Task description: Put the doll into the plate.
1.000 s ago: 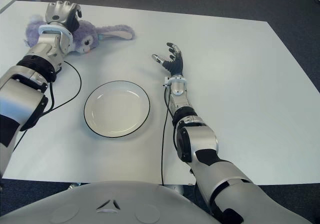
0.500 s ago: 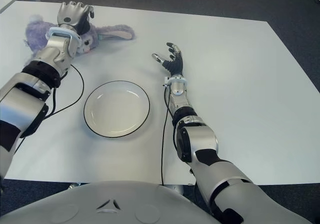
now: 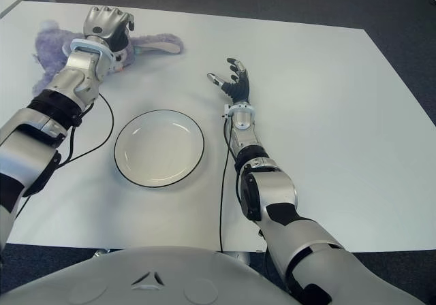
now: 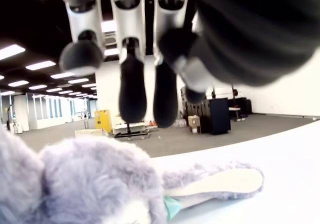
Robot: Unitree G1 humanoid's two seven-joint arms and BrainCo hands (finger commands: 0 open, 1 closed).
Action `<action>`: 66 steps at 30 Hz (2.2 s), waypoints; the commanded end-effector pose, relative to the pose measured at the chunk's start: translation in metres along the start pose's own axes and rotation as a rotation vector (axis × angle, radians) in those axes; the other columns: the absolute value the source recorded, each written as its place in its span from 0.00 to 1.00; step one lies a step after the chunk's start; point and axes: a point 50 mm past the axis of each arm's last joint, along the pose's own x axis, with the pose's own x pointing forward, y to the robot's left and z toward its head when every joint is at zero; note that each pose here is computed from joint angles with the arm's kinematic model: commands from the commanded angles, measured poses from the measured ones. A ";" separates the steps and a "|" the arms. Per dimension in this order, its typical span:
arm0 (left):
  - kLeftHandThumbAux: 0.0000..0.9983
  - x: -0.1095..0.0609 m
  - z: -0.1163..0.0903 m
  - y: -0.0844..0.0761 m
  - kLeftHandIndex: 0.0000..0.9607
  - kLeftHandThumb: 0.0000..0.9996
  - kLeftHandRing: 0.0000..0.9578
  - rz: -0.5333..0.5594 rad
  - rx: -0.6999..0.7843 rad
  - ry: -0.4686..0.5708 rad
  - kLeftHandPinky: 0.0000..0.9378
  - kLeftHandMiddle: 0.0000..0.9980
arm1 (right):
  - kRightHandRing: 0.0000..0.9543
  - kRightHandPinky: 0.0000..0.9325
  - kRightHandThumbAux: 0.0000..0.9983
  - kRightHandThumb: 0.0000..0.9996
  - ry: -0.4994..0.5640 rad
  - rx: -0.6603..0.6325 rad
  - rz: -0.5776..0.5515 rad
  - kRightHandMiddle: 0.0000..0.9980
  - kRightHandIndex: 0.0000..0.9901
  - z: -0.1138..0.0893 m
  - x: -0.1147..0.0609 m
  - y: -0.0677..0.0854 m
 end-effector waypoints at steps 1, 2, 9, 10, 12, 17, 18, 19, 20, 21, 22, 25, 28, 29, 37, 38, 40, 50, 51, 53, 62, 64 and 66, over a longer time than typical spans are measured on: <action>0.66 -0.009 -0.008 -0.014 0.45 0.85 0.82 -0.031 0.084 0.018 0.86 0.51 | 0.11 0.11 0.78 0.05 0.460 -0.024 0.017 0.13 0.20 -0.103 -0.078 -0.001; 0.66 -0.008 -0.014 -0.017 0.46 0.85 0.82 -0.020 0.113 0.031 0.87 0.50 | 0.11 0.11 0.78 0.05 0.461 -0.025 0.017 0.13 0.20 -0.103 -0.078 -0.001; 0.70 -0.010 -0.037 -0.033 0.43 0.69 0.59 -0.021 0.197 0.084 0.60 0.55 | 0.11 0.10 0.78 0.04 0.461 -0.028 0.017 0.13 0.19 -0.103 -0.078 -0.001; 0.50 -0.010 -0.039 -0.035 0.32 0.52 0.53 -0.027 0.201 0.089 0.55 0.48 | 0.10 0.10 0.78 0.04 0.461 -0.029 0.016 0.13 0.19 -0.103 -0.078 -0.001; 0.43 -0.011 -0.046 -0.038 0.19 0.43 0.44 -0.057 0.221 0.104 0.50 0.35 | 0.10 0.10 0.78 0.05 0.462 -0.031 0.015 0.13 0.19 -0.103 -0.077 -0.002; 0.37 -0.012 -0.052 -0.042 0.07 0.35 0.28 -0.113 0.234 0.124 0.29 0.20 | 0.10 0.11 0.79 0.05 0.463 -0.033 0.016 0.12 0.18 -0.102 -0.077 -0.002; 0.36 -0.012 -0.053 -0.043 0.06 0.35 0.27 -0.126 0.228 0.131 0.28 0.19 | 0.10 0.11 0.79 0.05 0.463 -0.032 0.016 0.12 0.18 -0.102 -0.077 -0.003; 0.35 -0.012 -0.053 -0.043 0.04 0.33 0.20 -0.134 0.224 0.135 0.19 0.15 | 0.10 0.11 0.79 0.05 0.463 -0.032 0.016 0.12 0.19 -0.102 -0.076 -0.003; 0.34 -0.012 -0.054 -0.044 0.04 0.33 0.18 -0.152 0.216 0.144 0.17 0.14 | 0.10 0.11 0.79 0.05 0.461 -0.032 0.016 0.13 0.19 -0.102 -0.076 -0.003; 0.33 -0.012 -0.055 -0.045 0.02 0.31 0.12 -0.163 0.211 0.150 0.11 0.10 | 0.10 0.11 0.79 0.05 0.460 -0.032 0.016 0.13 0.19 -0.102 -0.076 -0.003; 0.31 -0.013 -0.057 -0.046 0.00 0.30 0.08 -0.185 0.203 0.163 0.06 0.06 | 0.10 0.12 0.79 0.05 0.459 -0.033 0.015 0.13 0.19 -0.102 -0.076 -0.003; 0.27 -0.015 -0.061 -0.050 0.00 0.26 0.00 -0.231 0.187 0.189 0.00 0.00 | 0.12 0.14 0.79 0.05 0.458 -0.038 0.015 0.14 0.20 -0.102 -0.076 -0.003; 0.24 -0.016 -0.062 -0.052 0.00 0.24 0.00 -0.252 0.176 0.204 0.00 0.00 | 0.12 0.14 0.79 0.05 0.460 -0.042 0.013 0.14 0.20 -0.102 -0.076 -0.004; 0.24 -0.017 -0.063 -0.052 0.00 0.24 0.00 -0.258 0.173 0.209 0.00 0.00 | 0.12 0.14 0.79 0.05 0.460 -0.043 0.013 0.14 0.20 -0.102 -0.076 -0.004; 0.19 -0.021 -0.064 -0.059 0.00 0.20 0.00 -0.296 0.141 0.239 0.01 0.00 | 0.13 0.13 0.80 0.05 0.462 -0.047 0.008 0.15 0.20 -0.103 -0.076 -0.006; 0.19 -0.021 -0.064 -0.060 0.00 0.20 0.00 -0.300 0.134 0.242 0.01 0.00 | 0.13 0.13 0.80 0.05 0.461 -0.048 0.008 0.15 0.20 -0.102 -0.076 -0.006; 0.18 -0.022 -0.065 -0.061 0.00 0.20 0.00 -0.307 0.122 0.247 0.01 0.00 | 0.13 0.14 0.80 0.05 0.461 -0.049 0.007 0.15 0.20 -0.102 -0.076 -0.007; 0.18 -0.025 -0.062 -0.067 0.00 0.21 0.00 -0.324 0.096 0.249 0.02 0.00 | 0.14 0.15 0.82 0.07 0.455 -0.040 -0.002 0.16 0.21 -0.102 -0.076 -0.007; 0.19 -0.025 -0.061 -0.067 0.00 0.21 0.00 -0.324 0.094 0.249 0.02 0.00 | 0.14 0.15 0.83 0.07 0.454 -0.041 -0.003 0.16 0.21 -0.102 -0.076 -0.007; 0.19 -0.025 -0.061 -0.068 0.00 0.21 0.00 -0.324 0.093 0.249 0.02 0.00 | 0.15 0.15 0.83 0.08 0.454 -0.043 -0.004 0.16 0.21 -0.102 -0.076 -0.007; 0.18 -0.025 -0.056 -0.070 0.00 0.21 0.00 -0.314 0.076 0.247 0.01 0.00 | 0.15 0.14 0.82 0.09 0.445 -0.057 -0.001 0.16 0.20 -0.102 -0.076 -0.007; 0.18 -0.025 -0.056 -0.069 0.00 0.21 0.00 -0.308 0.074 0.247 0.01 0.00 | 0.15 0.15 0.83 0.09 0.444 -0.059 -0.002 0.16 0.20 -0.101 -0.076 -0.007; 0.18 -0.024 -0.055 -0.068 0.00 0.21 0.00 -0.303 0.077 0.248 0.00 0.00 | 0.15 0.15 0.84 0.10 0.441 -0.061 -0.006 0.17 0.20 -0.101 -0.075 -0.006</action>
